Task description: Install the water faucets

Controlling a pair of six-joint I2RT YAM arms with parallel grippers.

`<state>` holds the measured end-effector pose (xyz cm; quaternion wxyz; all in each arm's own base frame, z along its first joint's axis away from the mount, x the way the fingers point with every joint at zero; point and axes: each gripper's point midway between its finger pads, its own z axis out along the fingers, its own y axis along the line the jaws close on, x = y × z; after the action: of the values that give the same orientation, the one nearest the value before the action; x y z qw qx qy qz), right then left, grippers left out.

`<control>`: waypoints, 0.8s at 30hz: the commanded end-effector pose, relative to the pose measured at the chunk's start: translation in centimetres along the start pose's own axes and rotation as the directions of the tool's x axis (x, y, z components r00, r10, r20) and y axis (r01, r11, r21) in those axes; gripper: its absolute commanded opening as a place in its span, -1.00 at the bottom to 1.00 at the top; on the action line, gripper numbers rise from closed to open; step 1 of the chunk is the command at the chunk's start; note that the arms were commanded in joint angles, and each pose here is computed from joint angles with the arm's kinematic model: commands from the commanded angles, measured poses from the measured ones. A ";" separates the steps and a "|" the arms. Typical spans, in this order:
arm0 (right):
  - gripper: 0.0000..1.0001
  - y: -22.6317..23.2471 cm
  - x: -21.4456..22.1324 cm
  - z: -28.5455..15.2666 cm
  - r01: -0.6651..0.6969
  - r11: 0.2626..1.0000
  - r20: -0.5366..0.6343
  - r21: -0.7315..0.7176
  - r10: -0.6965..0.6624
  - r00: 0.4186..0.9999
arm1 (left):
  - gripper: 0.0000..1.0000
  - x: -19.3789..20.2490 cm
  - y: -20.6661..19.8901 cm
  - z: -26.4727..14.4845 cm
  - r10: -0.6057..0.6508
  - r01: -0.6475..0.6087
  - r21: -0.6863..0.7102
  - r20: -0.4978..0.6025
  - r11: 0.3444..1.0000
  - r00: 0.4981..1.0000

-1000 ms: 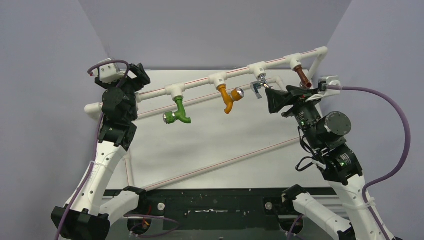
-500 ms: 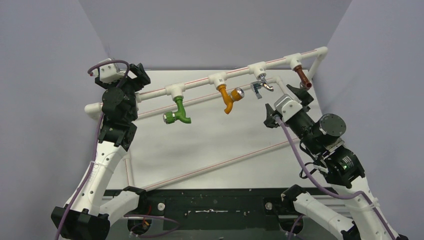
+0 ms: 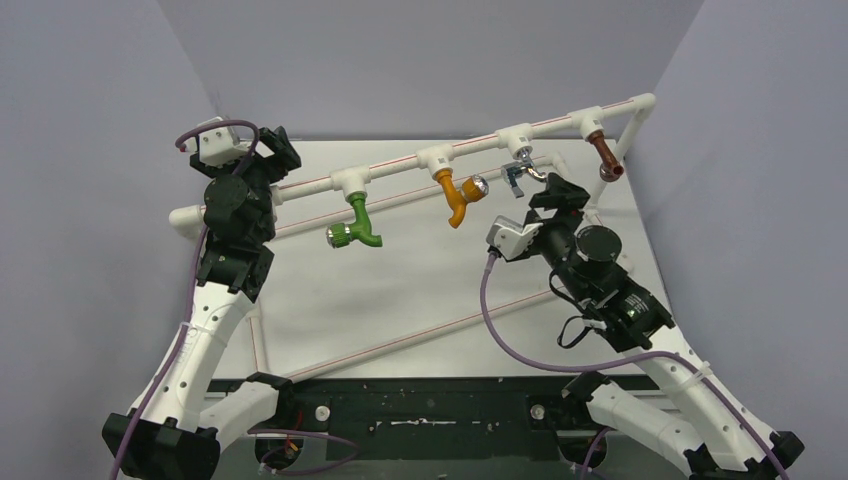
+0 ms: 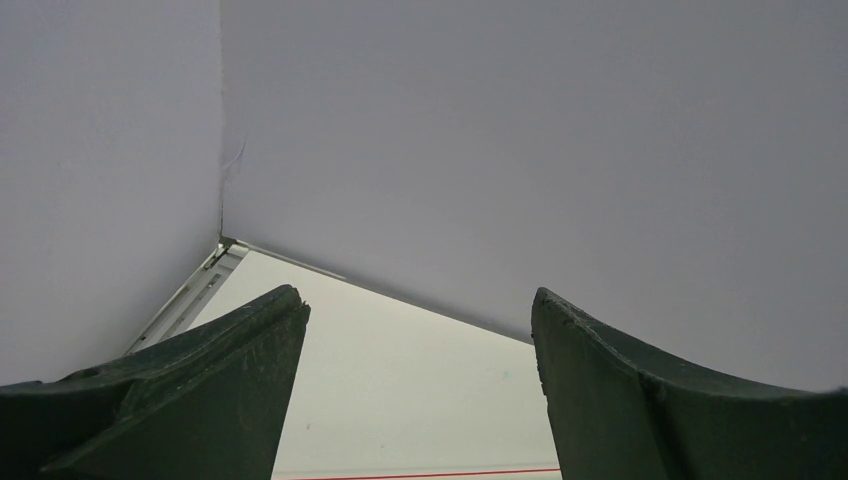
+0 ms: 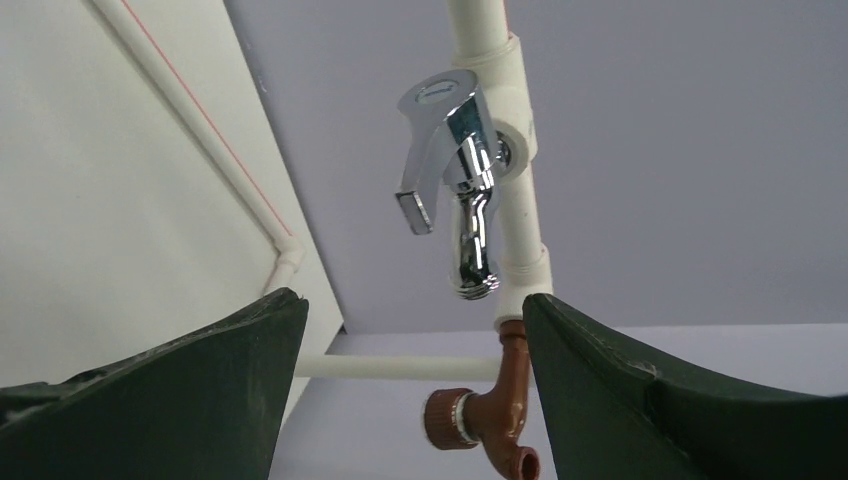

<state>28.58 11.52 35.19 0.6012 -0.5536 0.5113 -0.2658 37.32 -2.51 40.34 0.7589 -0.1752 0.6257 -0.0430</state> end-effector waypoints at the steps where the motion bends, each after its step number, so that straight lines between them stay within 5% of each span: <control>1: 0.63 -5.9 -1.2 -0.2 0.087 0.970 0.008 0.228 -0.092 0.996 | 0.60 12.6 3.3 -3.6 0.168 -0.190 -0.015 -0.406 0.982 0.898; 15: 0.52 -6.4 -1.4 3.5 0.067 0.959 0.011 0.274 -0.073 0.997 | 0.60 12.6 2.9 -3.7 0.174 -0.194 -0.009 -0.402 0.981 0.899; 24: 0.25 -6.9 0.0 3.8 -0.063 0.947 0.040 0.314 0.053 0.998 | 0.60 12.6 2.7 -3.8 0.175 -0.193 -0.005 -0.402 0.981 0.899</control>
<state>33.85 11.85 38.79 0.6437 -0.4974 0.4733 -0.3381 37.25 -2.69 40.34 0.7590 -0.1732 0.6261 -0.0432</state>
